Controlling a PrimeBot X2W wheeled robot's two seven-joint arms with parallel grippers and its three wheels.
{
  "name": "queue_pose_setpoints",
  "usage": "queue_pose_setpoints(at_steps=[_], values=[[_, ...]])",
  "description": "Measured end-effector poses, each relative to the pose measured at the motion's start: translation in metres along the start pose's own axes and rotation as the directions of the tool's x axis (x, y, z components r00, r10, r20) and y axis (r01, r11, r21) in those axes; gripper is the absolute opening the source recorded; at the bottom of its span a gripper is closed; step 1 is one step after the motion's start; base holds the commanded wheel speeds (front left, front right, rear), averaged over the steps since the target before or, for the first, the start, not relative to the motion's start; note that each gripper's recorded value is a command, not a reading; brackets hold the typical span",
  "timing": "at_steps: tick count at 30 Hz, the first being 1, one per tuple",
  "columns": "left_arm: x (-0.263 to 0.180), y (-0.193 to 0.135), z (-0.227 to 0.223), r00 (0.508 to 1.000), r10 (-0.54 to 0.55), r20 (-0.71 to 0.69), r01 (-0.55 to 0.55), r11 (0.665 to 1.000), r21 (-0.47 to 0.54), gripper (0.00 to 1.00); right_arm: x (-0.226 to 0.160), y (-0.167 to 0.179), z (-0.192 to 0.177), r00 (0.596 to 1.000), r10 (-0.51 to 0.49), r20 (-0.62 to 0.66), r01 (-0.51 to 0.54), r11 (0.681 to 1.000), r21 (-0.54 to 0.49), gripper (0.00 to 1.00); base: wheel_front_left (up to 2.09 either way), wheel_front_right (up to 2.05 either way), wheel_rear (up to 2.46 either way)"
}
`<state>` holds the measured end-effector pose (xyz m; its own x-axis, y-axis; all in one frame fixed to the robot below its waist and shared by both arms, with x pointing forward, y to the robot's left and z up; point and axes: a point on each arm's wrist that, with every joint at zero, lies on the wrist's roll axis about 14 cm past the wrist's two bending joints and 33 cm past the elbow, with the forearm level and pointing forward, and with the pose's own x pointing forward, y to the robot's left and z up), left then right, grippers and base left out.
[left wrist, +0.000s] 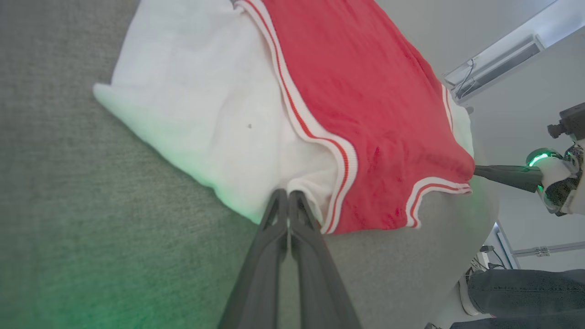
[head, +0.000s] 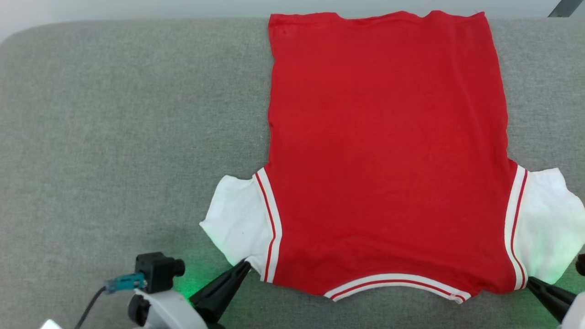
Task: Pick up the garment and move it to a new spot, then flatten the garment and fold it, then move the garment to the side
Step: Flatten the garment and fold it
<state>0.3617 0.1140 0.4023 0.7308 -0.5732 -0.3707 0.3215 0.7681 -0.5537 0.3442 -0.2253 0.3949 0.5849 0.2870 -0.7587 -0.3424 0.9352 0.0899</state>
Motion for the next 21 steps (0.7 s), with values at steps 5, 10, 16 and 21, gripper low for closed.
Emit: queue_pose_setpoints(at_steps=[5, 10, 16, 21], values=[[0.009, 0.007, -0.010, 1.000, 0.018, -0.004, -0.018, 1.000, -0.025, 0.00, 0.015, 0.004, -0.011, 1.000, 0.015, -0.019, -0.014, 1.000, 0.019, 0.00, 0.00, 0.00, 0.00], [0.012, 0.015, -0.018, 0.999, 0.037, -0.019, -0.038, 0.999, -0.020, 0.00, 0.022, 0.003, -0.014, 1.000, 0.014, -0.008, -0.014, 1.000, 0.022, 0.00, 0.00, 0.00, 0.00], [0.018, 0.015, -0.020, 0.999, 0.031, -0.020, -0.031, 0.999, -0.014, 0.00, 0.020, 0.001, -0.007, 0.999, 0.007, 0.043, -0.007, 1.000, 0.011, 1.00, 0.00, 0.00, 0.00], [0.020, 0.015, -0.018, 1.000, 0.023, -0.017, -0.023, 1.000, -0.004, 0.00, 0.008, -0.006, 0.022, 0.993, -0.007, 0.121, 0.009, 1.000, -0.012, 1.00, 0.00, 0.00, 0.00]])
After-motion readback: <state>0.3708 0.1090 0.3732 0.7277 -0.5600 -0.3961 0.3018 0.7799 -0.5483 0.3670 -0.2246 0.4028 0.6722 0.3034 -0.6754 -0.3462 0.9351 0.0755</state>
